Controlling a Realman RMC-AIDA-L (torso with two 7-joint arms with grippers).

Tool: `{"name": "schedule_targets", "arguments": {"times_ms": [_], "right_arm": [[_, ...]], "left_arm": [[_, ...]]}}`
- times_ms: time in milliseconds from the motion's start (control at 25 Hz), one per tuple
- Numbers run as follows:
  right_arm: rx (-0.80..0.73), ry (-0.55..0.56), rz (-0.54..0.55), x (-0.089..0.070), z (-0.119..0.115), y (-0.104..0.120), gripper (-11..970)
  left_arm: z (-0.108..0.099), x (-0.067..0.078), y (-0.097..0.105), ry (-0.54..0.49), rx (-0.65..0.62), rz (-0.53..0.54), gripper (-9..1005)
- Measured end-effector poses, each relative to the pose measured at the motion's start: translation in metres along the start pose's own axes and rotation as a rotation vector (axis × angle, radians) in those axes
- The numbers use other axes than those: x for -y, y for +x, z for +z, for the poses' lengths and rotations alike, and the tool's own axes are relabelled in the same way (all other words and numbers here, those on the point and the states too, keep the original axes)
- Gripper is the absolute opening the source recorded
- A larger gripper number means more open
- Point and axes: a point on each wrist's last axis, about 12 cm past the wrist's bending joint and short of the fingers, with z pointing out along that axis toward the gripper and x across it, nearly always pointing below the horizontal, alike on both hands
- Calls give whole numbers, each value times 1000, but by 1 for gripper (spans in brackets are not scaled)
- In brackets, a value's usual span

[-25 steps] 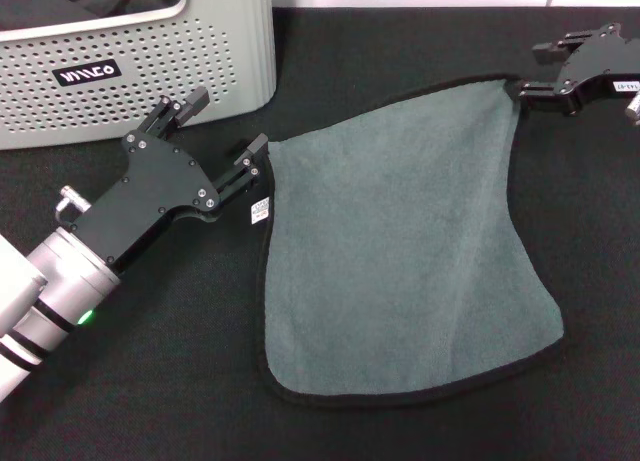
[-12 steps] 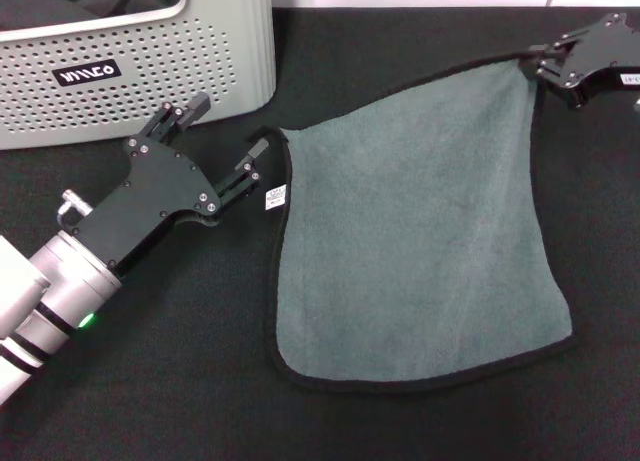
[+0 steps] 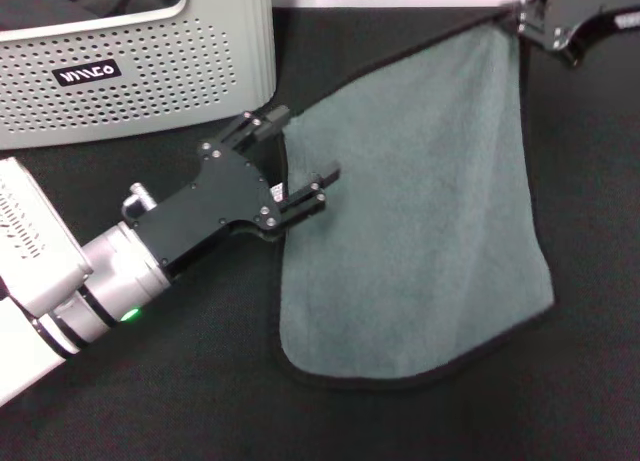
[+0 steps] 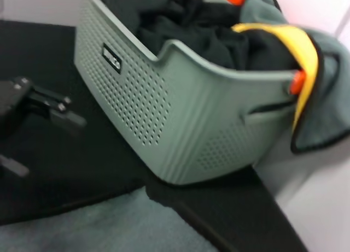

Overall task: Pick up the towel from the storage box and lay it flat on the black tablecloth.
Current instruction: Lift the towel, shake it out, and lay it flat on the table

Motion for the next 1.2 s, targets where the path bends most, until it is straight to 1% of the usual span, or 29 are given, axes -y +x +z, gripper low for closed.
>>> {"name": "schedule_targets", "arguments": {"times_ms": [80, 120, 160, 360, 480, 680, 720, 760, 880, 960, 1120, 1200], "right_arm": [[-19, 2, -67, 0, -8, -16, 6], [-42, 15, -146, 1, -18, -35, 6], [-42, 15, -146, 1, -18, -35, 6], [-86, 30, -306, -4, -37, -67, 6], [-109, 48, -386, -8, -48, -82, 6], [-136, 117, -531, -17, -70, -108, 7], [-139, 131, -589, -20, -74, -116, 7], [-139, 131, -589, -20, -74, -116, 7], [-142, 143, -671, -19, -75, -126, 7], [-148, 163, -719, -17, -76, -127, 7], [-201, 212, -796, -12, -75, -117, 7], [-234, 232, -869, -12, -70, -110, 7]], "left_arm": [[4, 2, -1, 26, 6, -17, 789], [5, 3, -2, 39, 10, -23, 788], [7, 3, -3, 53, 14, -27, 788], [13, 4, -6, 77, 30, -28, 786], [15, 4, -10, 87, 54, -27, 786], [16, 3, -15, 94, 88, -24, 786], [16, 3, -15, 94, 93, -24, 786], [15, 3, -16, 92, 98, -25, 786], [12, 3, -16, 85, 109, -27, 786], [12, 3, -17, 85, 111, -26, 786], [14, 0, -19, 79, 120, -22, 787], [14, -1, -20, 68, 127, -21, 787]]}}
